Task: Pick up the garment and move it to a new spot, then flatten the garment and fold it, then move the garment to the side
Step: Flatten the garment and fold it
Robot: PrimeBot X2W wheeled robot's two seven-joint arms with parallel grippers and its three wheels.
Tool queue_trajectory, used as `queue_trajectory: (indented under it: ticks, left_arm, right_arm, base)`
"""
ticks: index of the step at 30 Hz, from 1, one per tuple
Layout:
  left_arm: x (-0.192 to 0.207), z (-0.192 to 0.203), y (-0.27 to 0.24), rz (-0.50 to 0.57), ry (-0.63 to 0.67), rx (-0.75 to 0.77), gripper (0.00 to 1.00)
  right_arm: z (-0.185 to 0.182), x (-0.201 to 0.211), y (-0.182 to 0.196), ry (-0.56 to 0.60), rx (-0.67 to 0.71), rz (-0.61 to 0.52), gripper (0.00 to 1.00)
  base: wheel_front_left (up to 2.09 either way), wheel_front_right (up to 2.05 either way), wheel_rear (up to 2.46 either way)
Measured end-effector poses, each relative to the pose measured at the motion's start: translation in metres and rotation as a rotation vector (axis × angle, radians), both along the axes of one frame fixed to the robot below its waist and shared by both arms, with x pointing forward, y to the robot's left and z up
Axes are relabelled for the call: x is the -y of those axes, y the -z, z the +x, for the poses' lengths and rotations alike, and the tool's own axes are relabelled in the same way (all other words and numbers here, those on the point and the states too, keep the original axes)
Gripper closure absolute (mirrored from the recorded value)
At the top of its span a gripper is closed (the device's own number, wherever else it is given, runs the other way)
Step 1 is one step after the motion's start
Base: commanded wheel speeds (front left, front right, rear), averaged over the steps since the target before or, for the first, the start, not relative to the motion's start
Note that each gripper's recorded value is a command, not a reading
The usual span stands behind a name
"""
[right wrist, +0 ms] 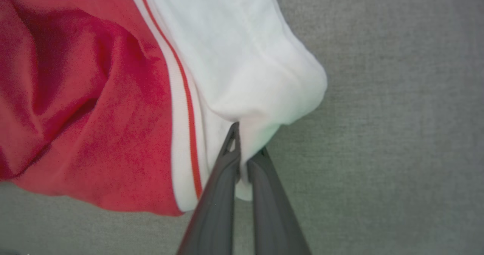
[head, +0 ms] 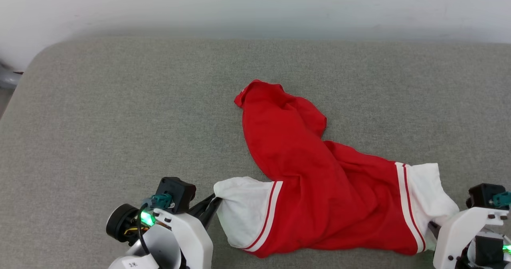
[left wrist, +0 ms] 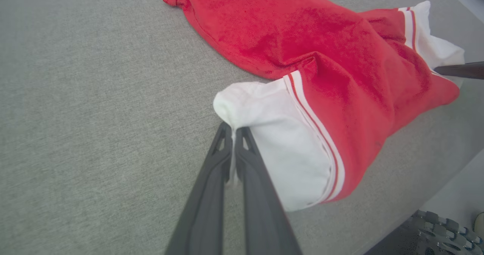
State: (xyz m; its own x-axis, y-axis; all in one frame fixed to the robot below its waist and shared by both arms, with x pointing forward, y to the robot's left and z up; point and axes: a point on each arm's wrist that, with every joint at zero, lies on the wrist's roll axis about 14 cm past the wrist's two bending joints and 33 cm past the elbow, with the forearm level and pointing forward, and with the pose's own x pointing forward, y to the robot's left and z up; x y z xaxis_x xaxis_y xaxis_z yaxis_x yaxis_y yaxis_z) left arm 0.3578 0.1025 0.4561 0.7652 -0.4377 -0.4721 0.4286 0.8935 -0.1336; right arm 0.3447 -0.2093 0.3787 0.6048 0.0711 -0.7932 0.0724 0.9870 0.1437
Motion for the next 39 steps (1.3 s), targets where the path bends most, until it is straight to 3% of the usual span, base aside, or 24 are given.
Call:
queue_trajectory:
  ticks: [7,17,29,39]
  left_arm:
    - [-0.010,0.009,-0.042,-0.030,-0.056,0.152,1.00]
    - [-0.047,0.046,-0.145,-0.071,-0.180,0.459,1.00]
    - [-0.084,0.134,-0.238,-0.099,-0.261,0.701,1.00]
    - [-0.116,0.220,-0.269,-0.052,-0.337,0.828,1.00]
  right_arm:
    - [0.028,0.003,-0.071,-0.022,0.258,-0.035,1.00]
    - [0.064,-0.005,-0.177,-0.075,0.581,-0.073,1.00]
    - [0.159,-0.022,-0.275,-0.108,0.874,-0.083,1.00]
    - [0.243,-0.044,-0.335,-0.132,1.059,-0.101,1.00]
  base:
    - [0.00,0.00,0.00]
    - [0.00,0.00,0.00]
    - [0.00,0.00,0.00]
    - [0.00,0.00,0.00]
